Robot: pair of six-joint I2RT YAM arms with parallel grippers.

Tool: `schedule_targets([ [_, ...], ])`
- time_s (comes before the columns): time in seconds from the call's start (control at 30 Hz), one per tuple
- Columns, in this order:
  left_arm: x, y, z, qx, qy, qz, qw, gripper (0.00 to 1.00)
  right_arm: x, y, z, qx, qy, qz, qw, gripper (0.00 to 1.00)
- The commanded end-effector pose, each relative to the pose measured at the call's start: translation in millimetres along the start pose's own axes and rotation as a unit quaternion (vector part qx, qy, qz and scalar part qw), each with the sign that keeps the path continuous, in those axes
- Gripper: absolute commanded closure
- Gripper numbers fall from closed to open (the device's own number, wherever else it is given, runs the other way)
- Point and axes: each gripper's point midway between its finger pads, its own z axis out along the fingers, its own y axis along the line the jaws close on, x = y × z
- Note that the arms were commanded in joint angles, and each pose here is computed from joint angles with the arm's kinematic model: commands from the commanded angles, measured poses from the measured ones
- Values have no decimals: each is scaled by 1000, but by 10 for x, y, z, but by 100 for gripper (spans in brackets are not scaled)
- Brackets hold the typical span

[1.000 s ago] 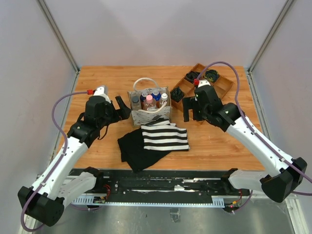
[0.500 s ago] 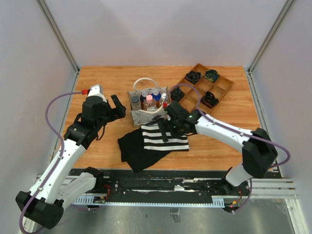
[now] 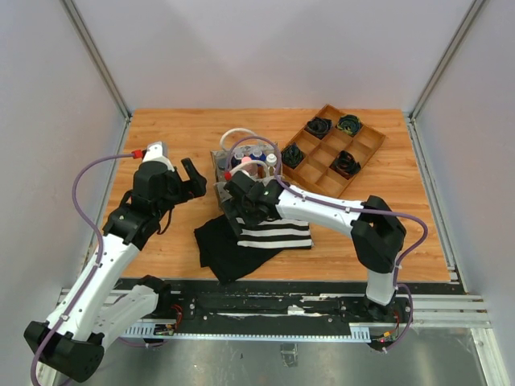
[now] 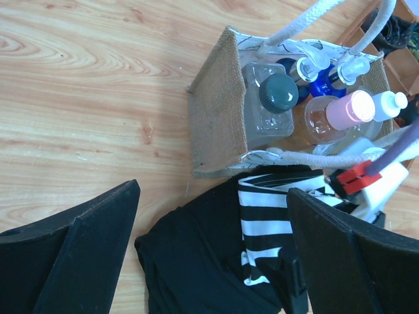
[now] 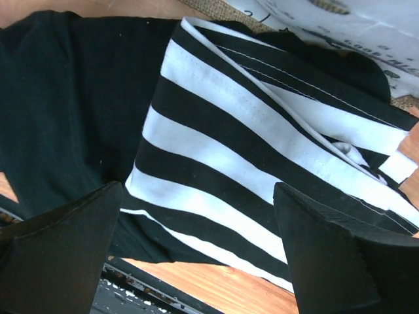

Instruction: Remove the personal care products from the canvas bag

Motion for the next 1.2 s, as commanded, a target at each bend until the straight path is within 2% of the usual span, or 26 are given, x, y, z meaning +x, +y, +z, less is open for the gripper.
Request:
schedule_targets([
  [0.0,-5,34,-26,-3,-7,4,1000,0,23,64,32,14,5,-22,1000,1],
  [0.17,44,7,-24,8,0,2,1000,0,176,-153,67,44,10,1,999,2],
  [0.33,92,0,-14,14,2,-2,1000,0,325,-155,223,2,29,21,999,2],
  [0.53,-71,20,-103,4,-23,-3,1000,0,337,328,311,-14,53,-40,998,1],
  [0.67,-150,-13,-169,12,-36,-9,999,1,418,711,554,-39,84,-77,993,1],
  [0.8,-177,43,-235,0,-44,-17,999,1,220,962,655,-68,68,-96,991,2],
  [0.97,-286,84,-356,-9,-64,-19,998,1,-99,851,224,-57,-4,-109,992,2],
  [1.07,-234,60,-342,0,-53,-18,998,1,-155,642,-369,-41,-55,-110,992,2],
  [1.17,-67,35,-282,12,-27,-22,999,5,-37,233,-912,2,-93,-91,992,2],
])
